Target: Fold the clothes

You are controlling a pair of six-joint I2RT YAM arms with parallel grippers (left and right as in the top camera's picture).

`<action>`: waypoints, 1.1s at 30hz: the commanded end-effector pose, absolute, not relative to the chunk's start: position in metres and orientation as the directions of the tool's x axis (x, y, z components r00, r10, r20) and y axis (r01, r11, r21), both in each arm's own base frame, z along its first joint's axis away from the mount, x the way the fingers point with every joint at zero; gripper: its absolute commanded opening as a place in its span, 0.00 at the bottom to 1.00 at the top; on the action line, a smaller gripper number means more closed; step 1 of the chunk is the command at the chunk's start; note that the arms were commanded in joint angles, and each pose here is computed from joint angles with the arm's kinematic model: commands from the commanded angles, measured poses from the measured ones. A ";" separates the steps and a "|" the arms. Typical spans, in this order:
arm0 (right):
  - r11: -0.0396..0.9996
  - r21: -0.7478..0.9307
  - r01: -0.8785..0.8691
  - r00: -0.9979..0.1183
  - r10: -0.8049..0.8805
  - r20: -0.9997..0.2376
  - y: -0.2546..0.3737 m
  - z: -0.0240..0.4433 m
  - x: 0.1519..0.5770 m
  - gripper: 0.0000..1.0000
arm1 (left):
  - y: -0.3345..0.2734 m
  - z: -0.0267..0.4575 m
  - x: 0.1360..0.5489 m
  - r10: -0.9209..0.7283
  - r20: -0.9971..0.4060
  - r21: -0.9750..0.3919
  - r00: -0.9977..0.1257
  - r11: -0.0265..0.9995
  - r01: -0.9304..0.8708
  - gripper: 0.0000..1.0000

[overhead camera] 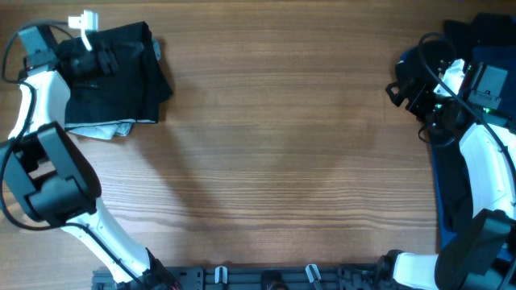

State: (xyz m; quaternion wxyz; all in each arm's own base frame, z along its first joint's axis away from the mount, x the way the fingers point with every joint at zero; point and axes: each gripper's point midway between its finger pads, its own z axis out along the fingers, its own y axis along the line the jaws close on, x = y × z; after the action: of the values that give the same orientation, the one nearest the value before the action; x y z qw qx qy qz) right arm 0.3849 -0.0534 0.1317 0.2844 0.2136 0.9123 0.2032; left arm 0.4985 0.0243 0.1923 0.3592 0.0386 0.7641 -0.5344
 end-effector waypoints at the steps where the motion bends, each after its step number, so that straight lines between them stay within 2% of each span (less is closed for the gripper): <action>1: 0.833 0.487 0.263 -0.734 0.501 -0.459 -0.055 0.141 0.388 1.00 | 0.036 0.193 0.529 -0.438 -0.509 -0.843 -0.741 0.429 0.325 0.12; 6: 0.833 0.488 0.263 -0.734 0.501 -0.459 -0.055 0.141 0.388 1.00 | 0.048 0.148 0.568 -0.493 -0.554 -0.785 -0.671 0.577 0.225 0.15; 8: 0.833 0.487 0.263 -0.734 0.500 -0.459 -0.055 0.141 0.388 1.00 | 0.053 0.116 0.576 -0.507 -0.535 -0.790 -0.676 0.583 0.188 0.15; 11: 0.833 0.488 0.263 -0.734 0.501 -0.459 -0.055 0.141 0.388 1.00 | 0.059 0.035 0.574 -0.543 -0.429 -0.820 -0.722 0.570 0.058 0.20; 13: 0.833 0.488 0.263 -0.734 0.501 -0.459 -0.055 0.141 0.388 1.00 | 0.060 0.014 0.571 -0.568 -0.374 -0.840 -0.734 0.543 0.008 0.21; 15: 0.833 0.488 0.263 -0.734 0.501 -0.459 -0.055 0.141 0.388 1.00 | 0.054 0.032 0.575 -0.550 -0.405 -0.857 -0.730 0.506 0.094 0.18; 16: 0.833 0.487 0.263 -0.734 0.500 -0.459 -0.055 0.141 0.388 1.00 | 0.048 0.065 0.578 -0.548 -0.417 -0.881 -0.725 0.438 0.176 0.16; 18: 0.833 0.487 0.263 -0.734 0.501 -0.459 -0.055 0.141 0.388 1.00 | 0.044 0.131 0.581 -0.556 -0.450 -0.887 -0.699 0.368 0.279 0.14; 21: 0.832 0.488 0.263 -0.734 0.501 -0.459 -0.055 0.141 0.388 1.00 | 0.037 0.240 0.569 -0.554 -0.544 -0.839 -0.630 0.366 0.402 0.17; 24: 0.833 0.487 0.263 -0.734 0.501 -0.459 -0.055 0.141 0.388 1.00 | 0.029 0.310 0.545 -0.556 -0.574 -0.819 -0.601 0.376 0.434 0.18; 26: 0.833 0.488 0.263 -0.734 0.501 -0.459 -0.055 0.141 0.388 1.00 | 0.027 0.327 0.537 -0.568 -0.560 -0.828 -0.603 0.377 0.415 0.18; 28: 0.833 0.488 0.263 -0.734 0.501 -0.459 -0.055 0.141 0.388 1.00 | 0.032 0.320 0.533 -0.635 -0.446 -0.892 -0.631 0.369 0.259 0.20; 29: 0.833 0.487 0.263 -0.734 0.501 -0.459 -0.055 0.141 0.388 1.00 | 0.036 0.310 0.534 -0.650 -0.440 -0.890 -0.620 0.407 0.205 0.21; 30: 0.833 0.487 0.263 -0.734 0.501 -0.458 -0.055 0.141 0.388 0.99 | 0.045 0.289 0.534 -0.683 -0.415 -0.884 -0.601 0.458 0.089 0.21; 31: 0.833 0.487 0.263 -0.734 0.501 -0.458 -0.055 0.141 0.388 1.00 | 0.056 0.256 0.527 -0.694 -0.425 -0.817 -0.581 0.571 -0.084 0.22; 33: 0.833 0.487 0.263 -0.734 0.501 -0.459 -0.055 0.141 0.388 1.00 | 0.072 0.221 0.506 -0.657 -0.491 -0.619 -0.572 0.725 -0.301 0.27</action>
State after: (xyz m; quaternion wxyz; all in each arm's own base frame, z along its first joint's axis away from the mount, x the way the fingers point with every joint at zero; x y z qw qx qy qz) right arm 0.3852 -0.0537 0.1319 0.2851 0.2136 0.9121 0.2029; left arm 0.5201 0.0409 0.2518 0.3136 -0.2725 0.7775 -0.4722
